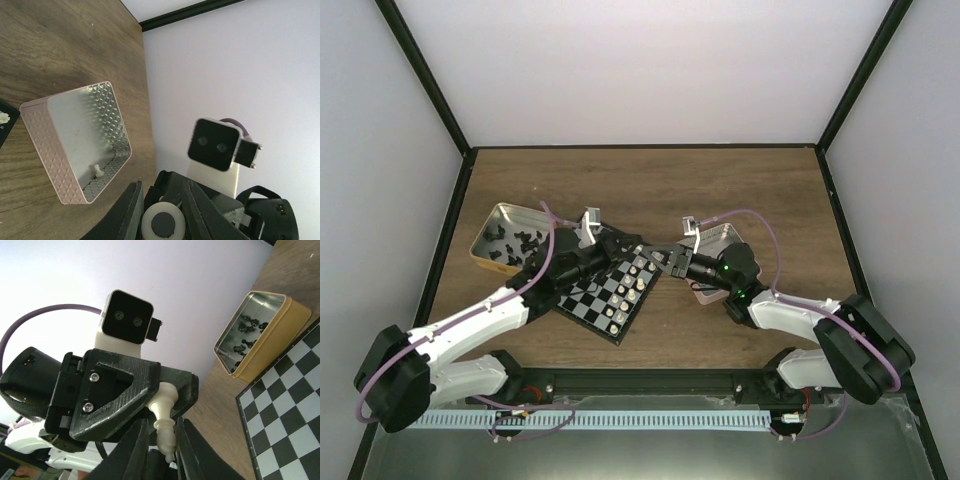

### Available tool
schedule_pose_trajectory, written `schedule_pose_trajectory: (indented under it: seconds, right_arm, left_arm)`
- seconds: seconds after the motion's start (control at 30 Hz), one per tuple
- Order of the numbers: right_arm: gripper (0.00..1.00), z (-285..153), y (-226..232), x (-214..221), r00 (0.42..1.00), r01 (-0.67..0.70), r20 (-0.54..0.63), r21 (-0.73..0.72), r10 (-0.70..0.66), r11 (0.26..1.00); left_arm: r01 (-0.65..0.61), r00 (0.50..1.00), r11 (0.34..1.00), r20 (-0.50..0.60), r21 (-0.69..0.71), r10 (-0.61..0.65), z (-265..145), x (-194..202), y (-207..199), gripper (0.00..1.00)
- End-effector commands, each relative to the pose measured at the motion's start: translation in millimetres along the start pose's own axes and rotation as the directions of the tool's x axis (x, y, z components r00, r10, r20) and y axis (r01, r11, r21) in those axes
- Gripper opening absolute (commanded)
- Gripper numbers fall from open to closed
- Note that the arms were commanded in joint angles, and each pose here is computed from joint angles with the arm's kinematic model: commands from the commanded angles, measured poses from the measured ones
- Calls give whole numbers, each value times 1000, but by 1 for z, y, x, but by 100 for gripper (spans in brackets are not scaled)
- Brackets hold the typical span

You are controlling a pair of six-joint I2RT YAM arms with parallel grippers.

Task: Set up the chess pieces on the board
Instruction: Place the chess piece on the chessboard.

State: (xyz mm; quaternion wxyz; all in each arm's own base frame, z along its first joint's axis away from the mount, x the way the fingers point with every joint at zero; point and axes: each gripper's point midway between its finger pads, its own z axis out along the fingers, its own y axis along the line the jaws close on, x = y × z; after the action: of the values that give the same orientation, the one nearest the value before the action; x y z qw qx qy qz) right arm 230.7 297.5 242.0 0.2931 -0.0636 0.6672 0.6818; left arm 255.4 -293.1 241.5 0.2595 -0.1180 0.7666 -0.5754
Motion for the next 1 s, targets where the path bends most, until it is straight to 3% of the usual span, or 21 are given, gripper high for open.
schedule_pose_trajectory:
  seconds: [0.0, 0.13, 0.27, 0.33, 0.47, 0.53, 0.73, 0.83, 0.97]
  right_arm:
    - [13, 4, 16, -7, 1000, 15, 17, -46, -14, 999]
    - [2, 6, 18, -11, 1000, 9, 23, -31, -9, 999]
    - [1, 8, 9, -12, 1000, -4, 10, 41, 4, 999]
    - [1, 8, 1, -11, 1000, -19, -1, 88, 19, 996]
    - [1, 7, -22, -7, 999, -29, -34, 235, 38, 972]
    - [1, 2, -45, -1, 996, -32, -69, 362, 61, 931]
    - [1, -29, -106, 21, 964, 65, -228, 700, 136, 711]
    - [1, -41, -121, 26, 947, 120, -279, 769, 160, 627]
    - [1, -43, -131, 26, 923, 175, -335, 801, 187, 572]
  left_arm:
    - [-6, 1000, 1000, 4, 21, 6, 3, 0, 0, 12]
    - [-7, 1000, 1000, -4, 8, 7, 3, 2, 6, 15]
    - [-9, 1000, 1000, 0, -7, 9, 2, 3, 12, 23]
    - [-14, 1000, 1000, 5, -18, 14, 0, 2, 16, 30]
    - [-43, 999, 997, 26, -57, 45, -6, -3, 25, 55]
    - [-74, 996, 991, 43, -114, 79, -12, -8, 36, 65]
    - [-189, 955, 919, 153, -345, 254, -58, -36, 66, 70]
    - [-267, 904, 862, 197, -431, 379, -84, -52, 60, 73]
    - [-336, 831, 769, 213, -544, 514, -113, -73, 48, 76]
